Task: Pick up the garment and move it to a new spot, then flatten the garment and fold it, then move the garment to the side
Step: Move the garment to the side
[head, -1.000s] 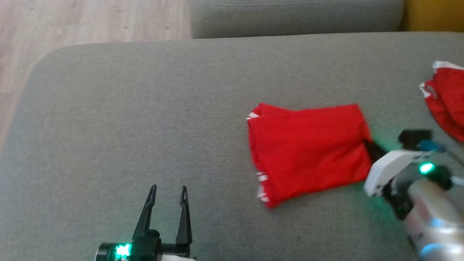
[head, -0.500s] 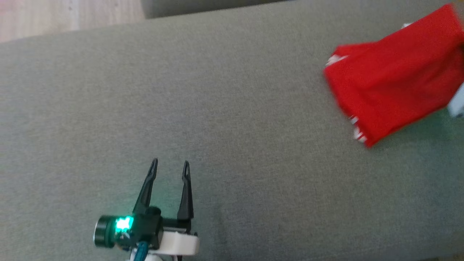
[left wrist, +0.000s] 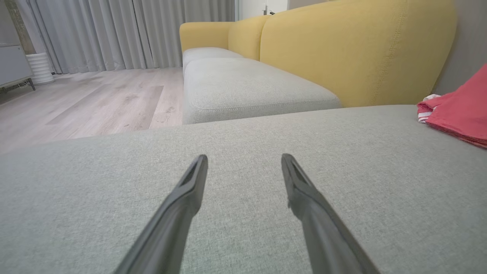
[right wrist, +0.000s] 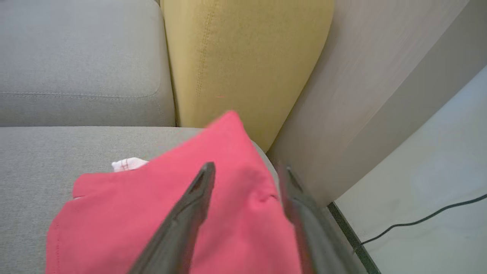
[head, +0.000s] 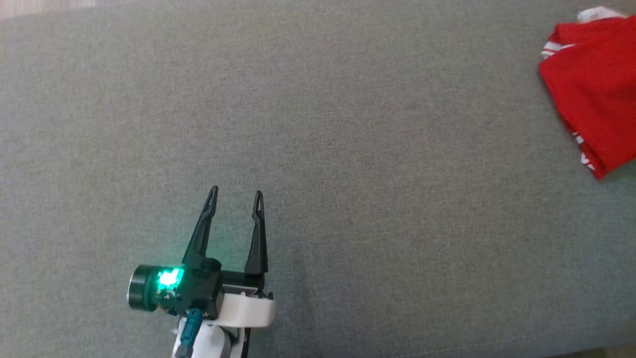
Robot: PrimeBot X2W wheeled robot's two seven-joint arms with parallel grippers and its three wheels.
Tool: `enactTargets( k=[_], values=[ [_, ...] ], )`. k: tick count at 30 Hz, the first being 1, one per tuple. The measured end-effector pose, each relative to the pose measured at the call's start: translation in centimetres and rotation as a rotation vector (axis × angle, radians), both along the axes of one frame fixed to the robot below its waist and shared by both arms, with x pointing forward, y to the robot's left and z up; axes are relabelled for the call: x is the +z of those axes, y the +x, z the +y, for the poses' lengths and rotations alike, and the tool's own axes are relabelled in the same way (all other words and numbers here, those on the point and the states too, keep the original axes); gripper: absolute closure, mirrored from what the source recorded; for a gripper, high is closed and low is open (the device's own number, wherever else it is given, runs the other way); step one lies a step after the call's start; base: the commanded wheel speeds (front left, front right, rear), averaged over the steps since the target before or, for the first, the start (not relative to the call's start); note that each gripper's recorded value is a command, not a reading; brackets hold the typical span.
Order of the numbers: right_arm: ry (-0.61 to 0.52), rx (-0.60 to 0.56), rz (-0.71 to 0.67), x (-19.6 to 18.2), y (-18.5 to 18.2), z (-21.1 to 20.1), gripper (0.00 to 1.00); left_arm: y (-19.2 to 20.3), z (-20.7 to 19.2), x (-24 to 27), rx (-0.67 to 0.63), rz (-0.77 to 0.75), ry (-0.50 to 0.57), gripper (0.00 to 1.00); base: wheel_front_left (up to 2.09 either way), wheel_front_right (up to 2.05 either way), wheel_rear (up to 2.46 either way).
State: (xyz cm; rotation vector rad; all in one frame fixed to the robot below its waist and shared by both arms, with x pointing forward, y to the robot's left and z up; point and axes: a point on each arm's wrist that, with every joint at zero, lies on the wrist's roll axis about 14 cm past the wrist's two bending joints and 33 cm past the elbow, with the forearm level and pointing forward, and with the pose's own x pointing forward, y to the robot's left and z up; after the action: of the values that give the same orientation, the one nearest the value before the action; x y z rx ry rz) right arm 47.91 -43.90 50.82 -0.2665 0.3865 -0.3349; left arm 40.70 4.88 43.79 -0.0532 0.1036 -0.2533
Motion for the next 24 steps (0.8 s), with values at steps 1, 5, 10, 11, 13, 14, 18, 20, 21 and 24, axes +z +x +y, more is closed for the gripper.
enactTargets(
  k=[1,5,10,11,13,14,18,20,21,24],
  values=[
    [-0.009,0.004,-0.002,0.0,0.0,0.1,0.00,0.0,0.1,0.1,0.004,-0.001,-0.005,0.00,0.00,0.00,0.00],
    [0.003,0.046,-0.058,0.1,-0.2,2.7,0.00,-0.5,0.2,1.2,0.012,-0.019,-0.022,0.00,0.00,0.00,0.00],
    [0.120,0.125,-0.068,-3.4,-2.6,8.8,0.00,-2.1,1.3,2.0,0.035,-0.023,-0.029,0.00,0.00,0.00,0.00],
    [0.141,0.149,-0.057,-4.4,-3.5,10.3,0.00,-2.6,1.4,2.0,0.037,-0.021,-0.026,0.00,0.00,0.00,0.00],
    [0.199,0.192,-0.041,-6.4,-5.6,13.4,0.00,-3.9,1.7,1.8,0.039,-0.006,-0.027,0.00,0.00,0.00,0.00],
    [0.231,0.213,-0.039,-7.3,-6.7,15.0,0.00,-4.4,2.1,1.9,0.050,-0.008,-0.021,0.00,0.00,0.00,0.00],
    [0.342,0.313,-0.098,-8.6,-10.4,21.2,0.00,-6.1,4.1,3.2,0.113,-0.050,-0.007,0.00,0.00,0.00,0.00],
    [0.386,0.350,-0.126,-8.7,-11.8,23.5,0.00,-6.6,4.9,4.2,0.137,-0.083,-0.005,0.00,0.00,0.00,0.00],
    [0.391,0.372,-0.134,-8.7,-12.4,24.3,0.00,-6.8,5.3,4.9,0.149,-0.105,-0.007,0.00,0.00,0.00,0.00],
    [0.420,0.390,-0.199,-7.5,-13.4,25.7,0.00,-7.7,5.9,6.3,0.171,-0.152,-0.019,0.00,0.00,0.00,0.00]
  ],
)
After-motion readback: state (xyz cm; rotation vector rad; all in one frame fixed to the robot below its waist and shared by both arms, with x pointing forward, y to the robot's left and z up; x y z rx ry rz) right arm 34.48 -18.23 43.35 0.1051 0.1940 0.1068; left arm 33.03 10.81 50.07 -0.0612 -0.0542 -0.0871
